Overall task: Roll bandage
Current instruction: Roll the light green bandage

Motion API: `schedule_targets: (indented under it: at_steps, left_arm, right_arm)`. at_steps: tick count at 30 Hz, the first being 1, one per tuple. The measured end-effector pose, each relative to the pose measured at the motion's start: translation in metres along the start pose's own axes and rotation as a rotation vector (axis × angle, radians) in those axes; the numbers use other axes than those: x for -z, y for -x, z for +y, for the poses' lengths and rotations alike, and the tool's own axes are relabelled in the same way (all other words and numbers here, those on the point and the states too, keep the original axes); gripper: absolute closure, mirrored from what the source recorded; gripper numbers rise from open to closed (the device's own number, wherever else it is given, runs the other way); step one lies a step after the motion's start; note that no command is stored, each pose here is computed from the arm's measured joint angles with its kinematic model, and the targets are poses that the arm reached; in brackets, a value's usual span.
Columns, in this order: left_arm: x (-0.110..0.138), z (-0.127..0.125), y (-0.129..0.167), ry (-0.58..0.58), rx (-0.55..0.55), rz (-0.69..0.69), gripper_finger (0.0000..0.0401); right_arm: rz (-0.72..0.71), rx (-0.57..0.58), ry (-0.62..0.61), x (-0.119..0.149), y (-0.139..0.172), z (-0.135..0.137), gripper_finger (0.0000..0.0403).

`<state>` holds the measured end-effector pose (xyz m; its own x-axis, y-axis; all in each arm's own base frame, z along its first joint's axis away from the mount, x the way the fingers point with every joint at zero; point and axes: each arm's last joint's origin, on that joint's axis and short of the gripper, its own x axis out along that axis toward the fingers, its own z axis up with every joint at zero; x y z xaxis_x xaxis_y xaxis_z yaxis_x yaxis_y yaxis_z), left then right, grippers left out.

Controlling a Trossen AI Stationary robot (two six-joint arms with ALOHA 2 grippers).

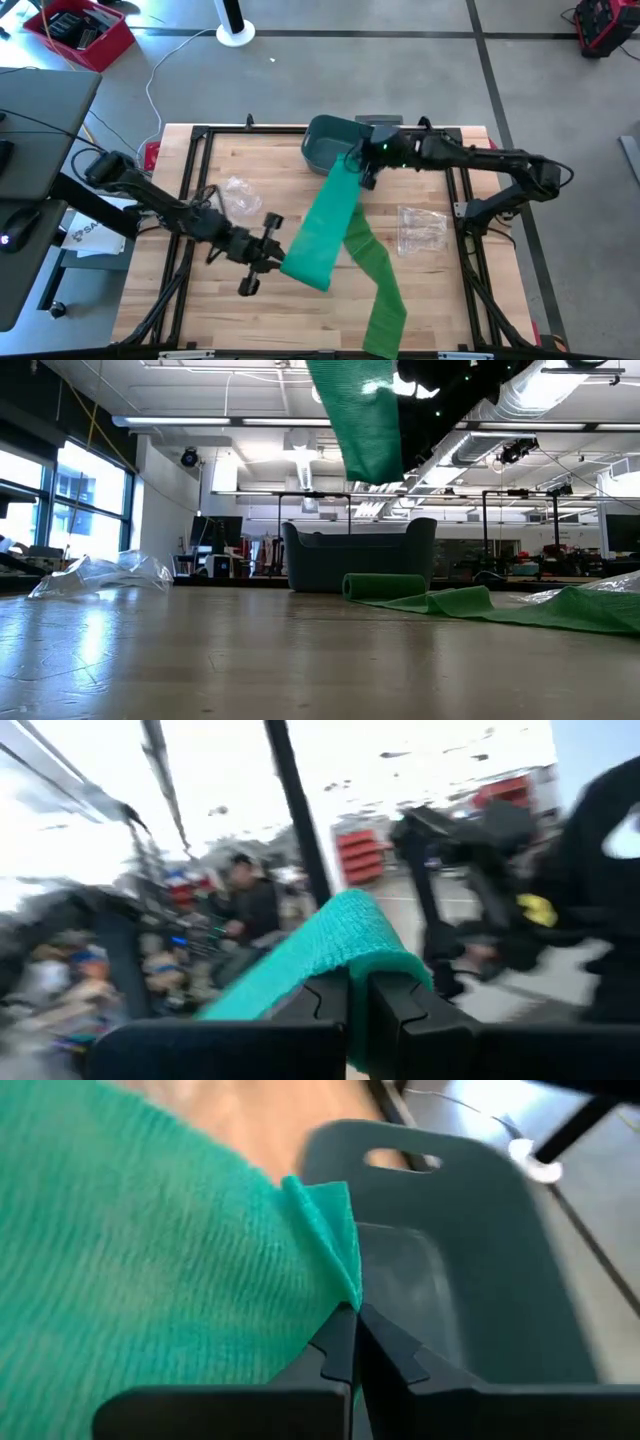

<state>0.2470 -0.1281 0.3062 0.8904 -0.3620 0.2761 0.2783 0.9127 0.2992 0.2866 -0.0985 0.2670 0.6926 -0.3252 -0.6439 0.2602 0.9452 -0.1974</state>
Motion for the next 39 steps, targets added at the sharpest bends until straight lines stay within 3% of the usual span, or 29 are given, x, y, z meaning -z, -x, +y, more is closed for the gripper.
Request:
schedule_targets:
  at_steps: [13, 21, 34, 39]
  left_arm:
    - [-0.040, 0.002, 0.021, -0.319, -0.373, 0.029, 0.0400]
    - [-0.046, 0.014, 0.028, -0.519, -0.649, 0.220, 0.0400]
    - [-0.062, 0.030, 0.047, -0.567, -0.841, 0.405, 0.0400]
    - [-0.053, 0.035, 0.056, -0.568, -0.871, 0.443, 0.0400]
  right_arm:
    - [-0.113, -0.273, 0.118, 0.013, 0.001, 0.092, 0.0403]
    - [-0.165, -0.473, 0.134, 0.010, 0.012, 0.122, 0.0403]
    - [-0.133, -0.666, 0.160, 0.023, 0.017, 0.142, 0.0403]
    - [-0.149, -0.719, 0.151, 0.023, 0.018, 0.143, 0.0403]
